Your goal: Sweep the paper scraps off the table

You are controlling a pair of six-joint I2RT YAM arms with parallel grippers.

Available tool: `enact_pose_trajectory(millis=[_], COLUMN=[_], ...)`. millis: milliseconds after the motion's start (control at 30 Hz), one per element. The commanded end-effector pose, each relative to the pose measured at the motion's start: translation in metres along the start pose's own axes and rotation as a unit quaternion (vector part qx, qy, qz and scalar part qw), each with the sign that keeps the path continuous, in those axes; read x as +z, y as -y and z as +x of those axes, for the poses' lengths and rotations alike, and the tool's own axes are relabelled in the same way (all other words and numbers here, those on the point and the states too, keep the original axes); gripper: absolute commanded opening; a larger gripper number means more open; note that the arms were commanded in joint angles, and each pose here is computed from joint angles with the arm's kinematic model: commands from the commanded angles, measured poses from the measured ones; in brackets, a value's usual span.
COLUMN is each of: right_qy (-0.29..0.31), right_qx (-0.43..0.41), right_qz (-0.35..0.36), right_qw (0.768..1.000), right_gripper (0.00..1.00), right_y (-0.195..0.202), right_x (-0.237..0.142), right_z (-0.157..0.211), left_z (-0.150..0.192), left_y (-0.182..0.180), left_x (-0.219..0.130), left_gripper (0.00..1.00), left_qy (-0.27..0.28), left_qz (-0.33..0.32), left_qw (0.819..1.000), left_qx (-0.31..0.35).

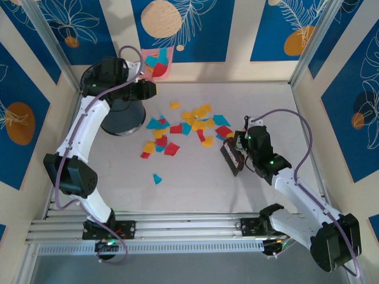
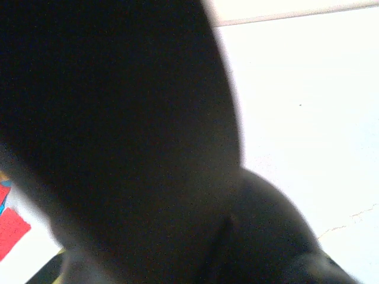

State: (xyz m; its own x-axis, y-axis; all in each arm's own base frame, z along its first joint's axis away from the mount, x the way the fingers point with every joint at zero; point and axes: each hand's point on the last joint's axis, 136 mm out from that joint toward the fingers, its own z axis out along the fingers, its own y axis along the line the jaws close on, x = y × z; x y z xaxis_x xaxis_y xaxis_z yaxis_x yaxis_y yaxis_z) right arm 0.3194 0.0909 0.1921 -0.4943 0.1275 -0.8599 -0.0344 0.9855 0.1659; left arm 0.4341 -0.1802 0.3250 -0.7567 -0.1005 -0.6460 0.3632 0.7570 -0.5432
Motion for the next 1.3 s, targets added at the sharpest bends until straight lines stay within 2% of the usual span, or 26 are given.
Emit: enact_pose_trajectory(millis=[0, 133, 333, 633, 767, 900, 1267], right_qy=[0.014, 0.010, 0.007, 0.006, 0.004, 0.004, 0.002], right_qx=[0.004, 0.003, 0.003, 0.003, 0.003, 0.004, 0.004], right_qz=[-0.011, -0.010, -0.009, -0.007, -0.006, -0.006, -0.003], right_qw=[1.000, 1.000, 1.000, 1.000, 1.000, 1.000, 1.000], right_gripper=[0.00, 0.00, 0.00, 0.00, 0.00, 0.00, 0.00], right_y=[-0.005, -0.006, -0.005, -0.004, -0.004, -0.003, -0.001], right_x=[-0.002, -0.001, -0.001, -0.001, 0.000, 0.000, 0.000], right_z=[-0.014, -0.012, -0.010, -0.009, -0.008, -0.007, -0.004], left_z=[-0.020, -0.027, -0.042, -0.045, -0.045, -0.048, -0.051], left_y=[0.008, 0.001, -0.018, -0.029, -0.033, -0.035, -0.035], left_x=[-0.018, -0.021, -0.035, -0.043, -0.045, -0.047, -0.048], left_gripper=[0.00, 0.00, 0.00, 0.00, 0.00, 0.00, 0.00], left_qy=[0.040, 0.056, 0.103, 0.130, 0.146, 0.161, 0.176], left_qz=[0.033, 0.054, 0.092, 0.140, 0.165, 0.200, 0.239], left_qw=[0.998, 0.995, 0.981, 0.961, 0.949, 0.929, 0.904], left_qx=[-0.026, -0.062, -0.139, -0.197, -0.227, -0.268, -0.307])
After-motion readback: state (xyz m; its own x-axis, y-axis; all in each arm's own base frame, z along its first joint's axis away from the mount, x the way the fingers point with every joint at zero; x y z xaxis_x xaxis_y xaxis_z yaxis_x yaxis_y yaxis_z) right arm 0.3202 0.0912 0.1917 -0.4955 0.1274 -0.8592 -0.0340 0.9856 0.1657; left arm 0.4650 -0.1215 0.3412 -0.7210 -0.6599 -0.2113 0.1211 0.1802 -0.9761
